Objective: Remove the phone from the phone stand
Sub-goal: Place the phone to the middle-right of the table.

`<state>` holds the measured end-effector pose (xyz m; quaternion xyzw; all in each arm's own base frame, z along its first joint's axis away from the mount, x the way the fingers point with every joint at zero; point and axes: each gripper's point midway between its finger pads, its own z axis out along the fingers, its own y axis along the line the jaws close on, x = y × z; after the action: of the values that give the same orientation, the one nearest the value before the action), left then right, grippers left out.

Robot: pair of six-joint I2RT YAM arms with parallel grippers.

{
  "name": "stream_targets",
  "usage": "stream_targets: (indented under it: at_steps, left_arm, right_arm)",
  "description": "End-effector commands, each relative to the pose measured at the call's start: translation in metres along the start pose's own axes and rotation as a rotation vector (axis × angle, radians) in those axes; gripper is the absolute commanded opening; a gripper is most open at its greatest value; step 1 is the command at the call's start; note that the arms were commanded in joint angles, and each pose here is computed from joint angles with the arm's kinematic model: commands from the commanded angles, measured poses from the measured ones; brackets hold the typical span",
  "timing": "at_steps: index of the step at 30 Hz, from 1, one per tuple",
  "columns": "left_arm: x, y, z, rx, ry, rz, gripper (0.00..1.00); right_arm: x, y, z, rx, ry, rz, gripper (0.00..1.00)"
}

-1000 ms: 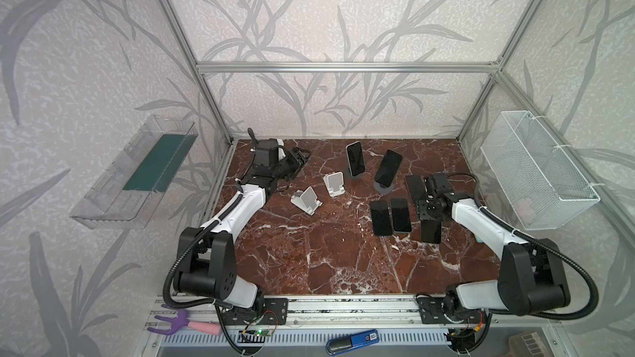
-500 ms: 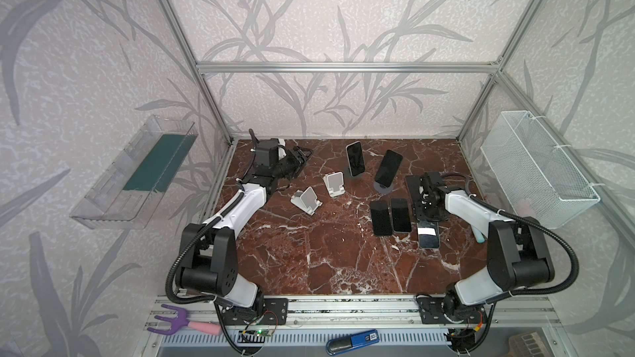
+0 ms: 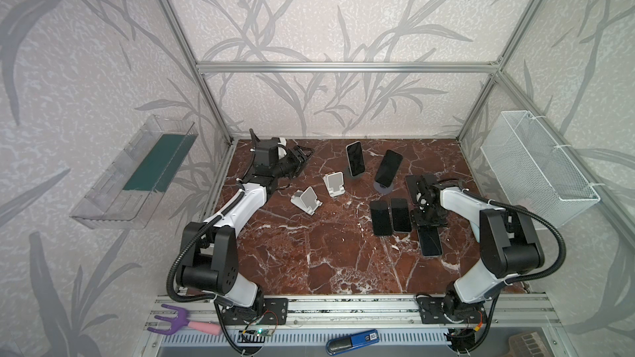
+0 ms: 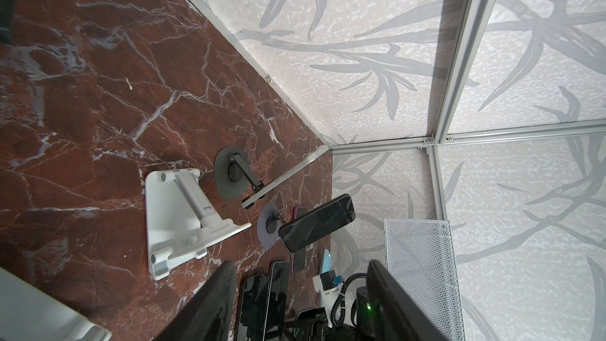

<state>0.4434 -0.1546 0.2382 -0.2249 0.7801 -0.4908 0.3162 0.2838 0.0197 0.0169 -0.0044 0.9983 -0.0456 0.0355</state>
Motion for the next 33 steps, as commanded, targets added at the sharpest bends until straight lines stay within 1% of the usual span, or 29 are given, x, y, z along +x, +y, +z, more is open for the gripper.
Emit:
stream_targets:
  at_steps: [1,8,22,26,33]
  left_arm:
    - [-0.003,-0.01,-0.002,0.035,-0.005,0.004,0.64]
    - [-0.004,-0.011,-0.003,0.032,-0.012,0.016,0.64]
    - [-0.005,-0.015,-0.006,0.036,-0.019,0.034,0.64]
    - [-0.004,-0.012,-0.005,0.03,-0.015,0.029,0.64]
    - [-0.005,-0.01,-0.004,0.023,-0.015,0.029,0.64]
  right_arm:
    - [-0.006,-0.007,-0.002,0.029,0.015,0.001,0.77]
    - [-0.007,-0.002,0.006,0.01,0.045,0.02,0.78]
    - [-0.014,0.002,0.003,-0.015,0.01,0.036,0.78]
    - [-0.018,0.006,0.005,-0.038,-0.002,0.052,0.76]
    - [-0.025,0.006,0.008,-0.032,-0.011,0.048,0.76]
